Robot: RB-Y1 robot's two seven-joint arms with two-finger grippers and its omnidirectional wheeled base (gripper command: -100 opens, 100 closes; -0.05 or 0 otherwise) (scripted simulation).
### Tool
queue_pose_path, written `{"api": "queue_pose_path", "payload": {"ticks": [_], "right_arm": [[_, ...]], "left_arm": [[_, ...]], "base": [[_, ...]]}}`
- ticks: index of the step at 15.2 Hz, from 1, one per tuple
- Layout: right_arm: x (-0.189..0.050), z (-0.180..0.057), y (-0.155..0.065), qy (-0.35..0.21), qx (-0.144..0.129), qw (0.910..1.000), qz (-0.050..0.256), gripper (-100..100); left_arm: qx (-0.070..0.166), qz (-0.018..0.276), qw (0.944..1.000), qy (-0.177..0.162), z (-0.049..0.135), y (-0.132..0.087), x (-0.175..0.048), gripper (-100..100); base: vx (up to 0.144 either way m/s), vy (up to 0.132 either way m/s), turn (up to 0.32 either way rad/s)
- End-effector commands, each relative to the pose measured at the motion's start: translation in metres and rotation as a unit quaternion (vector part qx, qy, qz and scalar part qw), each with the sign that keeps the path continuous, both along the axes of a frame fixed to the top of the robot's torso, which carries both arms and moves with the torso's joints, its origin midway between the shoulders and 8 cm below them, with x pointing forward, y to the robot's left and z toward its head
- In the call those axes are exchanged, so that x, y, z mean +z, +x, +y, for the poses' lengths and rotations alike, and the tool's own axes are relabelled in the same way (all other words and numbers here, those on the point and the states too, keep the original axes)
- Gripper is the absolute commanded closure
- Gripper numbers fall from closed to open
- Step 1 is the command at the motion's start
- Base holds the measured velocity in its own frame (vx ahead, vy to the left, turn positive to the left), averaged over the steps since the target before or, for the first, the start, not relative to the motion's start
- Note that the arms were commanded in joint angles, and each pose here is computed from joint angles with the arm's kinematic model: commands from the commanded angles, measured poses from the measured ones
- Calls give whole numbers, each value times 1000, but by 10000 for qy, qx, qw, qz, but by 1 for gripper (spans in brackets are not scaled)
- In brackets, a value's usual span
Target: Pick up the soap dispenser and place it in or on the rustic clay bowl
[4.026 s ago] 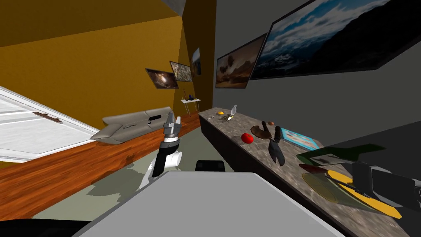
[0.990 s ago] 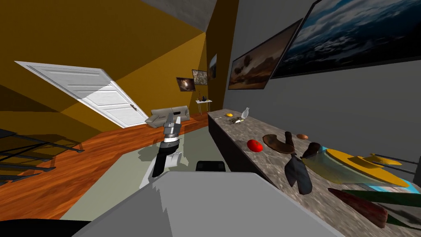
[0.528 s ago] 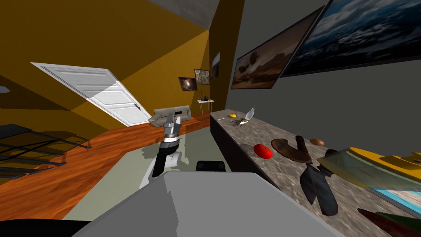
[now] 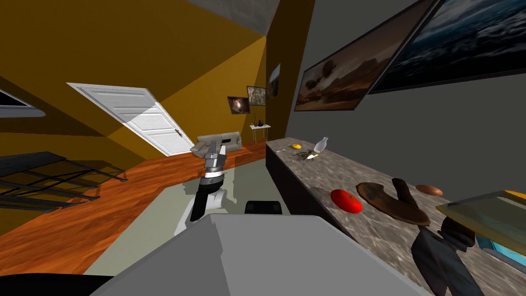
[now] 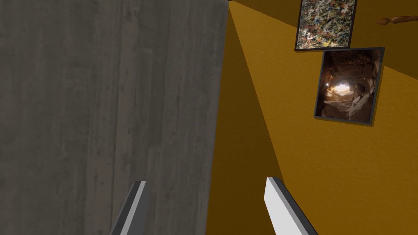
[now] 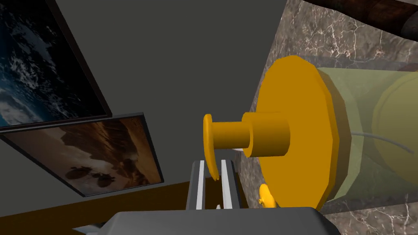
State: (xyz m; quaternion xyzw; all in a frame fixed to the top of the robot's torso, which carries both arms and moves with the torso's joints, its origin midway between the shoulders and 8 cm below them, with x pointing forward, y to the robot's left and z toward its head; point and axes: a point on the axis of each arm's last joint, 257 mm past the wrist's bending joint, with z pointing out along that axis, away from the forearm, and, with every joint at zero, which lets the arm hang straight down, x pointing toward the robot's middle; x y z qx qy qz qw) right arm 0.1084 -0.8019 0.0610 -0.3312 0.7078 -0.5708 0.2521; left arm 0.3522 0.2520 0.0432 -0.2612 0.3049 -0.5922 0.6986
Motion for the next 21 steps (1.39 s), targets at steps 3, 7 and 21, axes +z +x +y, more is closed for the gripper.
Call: {"api": "queue_pose_path", "payload": {"ticks": [3, 7, 21], "right_arm": [[12, -18, -17, -157, -311, 9985, -417, 100], [20, -34, -39, -277, -653, 9940, -829, 100], [2, -84, -133, -355, -2055, 9524, -2224, 100]], "left_arm": [[0, 0, 10000, 0, 0, 0, 0, 0], [0, 0, 10000, 0, 0, 0, 0, 0], [0, 0, 10000, 0, 0, 0, 0, 0]], "base": [[80, 51, 60], [75, 59, 61], [77, 52, 63]]}}
